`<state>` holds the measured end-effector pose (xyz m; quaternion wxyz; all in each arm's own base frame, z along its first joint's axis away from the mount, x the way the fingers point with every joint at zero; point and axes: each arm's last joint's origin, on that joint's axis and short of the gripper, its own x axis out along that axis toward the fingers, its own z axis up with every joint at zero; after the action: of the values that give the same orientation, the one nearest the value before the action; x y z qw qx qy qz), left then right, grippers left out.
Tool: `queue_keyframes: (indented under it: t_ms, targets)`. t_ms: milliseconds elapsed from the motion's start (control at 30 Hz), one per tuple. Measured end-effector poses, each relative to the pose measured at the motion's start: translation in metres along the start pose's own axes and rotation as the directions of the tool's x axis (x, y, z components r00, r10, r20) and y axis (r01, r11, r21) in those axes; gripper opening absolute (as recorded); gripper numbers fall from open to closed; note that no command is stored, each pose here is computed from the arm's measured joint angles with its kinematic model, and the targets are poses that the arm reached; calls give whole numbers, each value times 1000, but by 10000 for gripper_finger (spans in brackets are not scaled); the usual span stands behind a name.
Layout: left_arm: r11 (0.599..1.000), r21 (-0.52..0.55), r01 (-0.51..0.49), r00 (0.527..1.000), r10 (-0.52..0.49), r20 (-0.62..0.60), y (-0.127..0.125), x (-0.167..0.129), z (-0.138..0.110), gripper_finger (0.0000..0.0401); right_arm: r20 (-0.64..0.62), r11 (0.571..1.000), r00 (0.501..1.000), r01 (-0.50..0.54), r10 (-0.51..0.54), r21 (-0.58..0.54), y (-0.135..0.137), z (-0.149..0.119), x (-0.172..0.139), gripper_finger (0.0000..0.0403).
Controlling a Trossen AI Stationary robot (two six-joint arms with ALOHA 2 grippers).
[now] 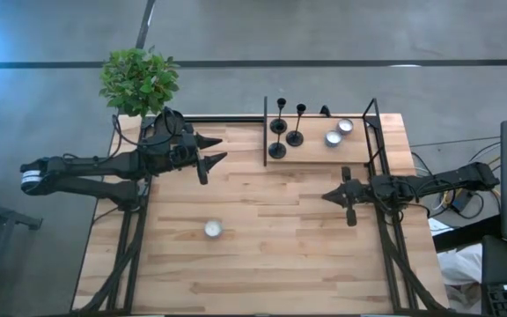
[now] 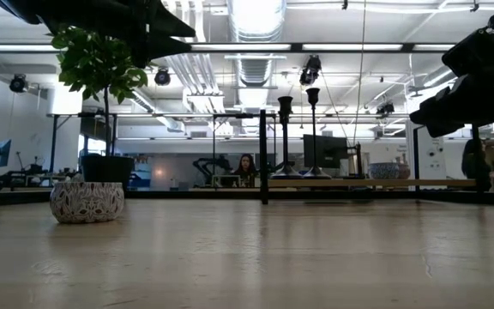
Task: Pick & Place candle stick holders
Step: Put the red scented candle on the shelf
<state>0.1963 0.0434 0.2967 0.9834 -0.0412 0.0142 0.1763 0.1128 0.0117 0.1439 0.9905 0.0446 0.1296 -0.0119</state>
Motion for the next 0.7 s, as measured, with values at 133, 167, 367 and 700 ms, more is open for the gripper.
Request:
queue_keyframes:
  t_ms: [133, 167, 367, 700]
  targets:
    - [1000, 0, 0, 1000, 0, 0, 0, 0, 0, 236, 0, 1000, 1000, 0, 0, -1, 0, 0, 0, 9]
    - [1000, 0, 0, 1000, 0, 0, 0, 0, 0, 236, 0, 1000, 1000, 0, 0, 0, 0, 0, 0, 9]
    - [992, -121, 17, 1000, -16, 3, -1, 0, 0, 236, 1, 1000, 1000, 0, 0, 1, 0, 0, 0, 9]
    - [896, -442, 48, 999, -55, -2, -2, 0, 0, 236, 1, 1000, 1000, 1, -1, 2, 0, 0, 0, 9]
